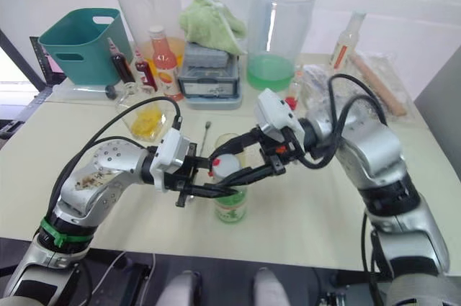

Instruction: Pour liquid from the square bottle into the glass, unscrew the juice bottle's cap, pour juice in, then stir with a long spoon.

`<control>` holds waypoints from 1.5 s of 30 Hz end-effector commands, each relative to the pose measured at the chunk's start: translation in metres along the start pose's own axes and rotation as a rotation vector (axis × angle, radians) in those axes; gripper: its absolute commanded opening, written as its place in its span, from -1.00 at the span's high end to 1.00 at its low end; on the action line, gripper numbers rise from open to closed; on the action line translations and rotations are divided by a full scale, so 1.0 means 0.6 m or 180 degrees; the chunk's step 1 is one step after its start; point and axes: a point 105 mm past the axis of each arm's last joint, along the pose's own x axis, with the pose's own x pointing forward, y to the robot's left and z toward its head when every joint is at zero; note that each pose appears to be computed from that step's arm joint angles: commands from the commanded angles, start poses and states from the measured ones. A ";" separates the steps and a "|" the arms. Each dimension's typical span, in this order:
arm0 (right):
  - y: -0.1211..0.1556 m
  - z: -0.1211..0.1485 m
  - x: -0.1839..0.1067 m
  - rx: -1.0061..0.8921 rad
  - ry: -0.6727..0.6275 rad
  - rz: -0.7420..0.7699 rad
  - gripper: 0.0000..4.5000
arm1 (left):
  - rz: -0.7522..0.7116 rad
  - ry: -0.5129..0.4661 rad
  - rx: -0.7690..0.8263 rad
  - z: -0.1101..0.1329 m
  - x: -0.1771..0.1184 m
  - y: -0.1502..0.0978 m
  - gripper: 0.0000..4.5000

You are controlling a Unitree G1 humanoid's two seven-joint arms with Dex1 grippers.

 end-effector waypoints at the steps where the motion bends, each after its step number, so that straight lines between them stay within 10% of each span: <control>1: -0.003 0.018 -0.007 -0.0174 0.0015 0.0206 0.24 | 0.0085 0.0261 -0.0218 -0.032 -0.005 -0.001 0.38; 9: -0.011 0.031 -0.025 -0.0152 -0.0094 -0.0004 -0.98 | 0.0119 0.0251 -0.0236 -0.034 -0.002 0.000 0.38; 37: 0.031 0.015 -0.001 0.0576 -0.0301 -0.1873 -0.98 | -0.0026 0.0113 -0.0255 -0.038 0.010 0.016 0.38; 45: 0.026 0.004 -0.006 0.0617 -0.0197 -0.1884 0.15 | 0.0002 0.0113 -0.0247 -0.037 0.010 0.015 0.38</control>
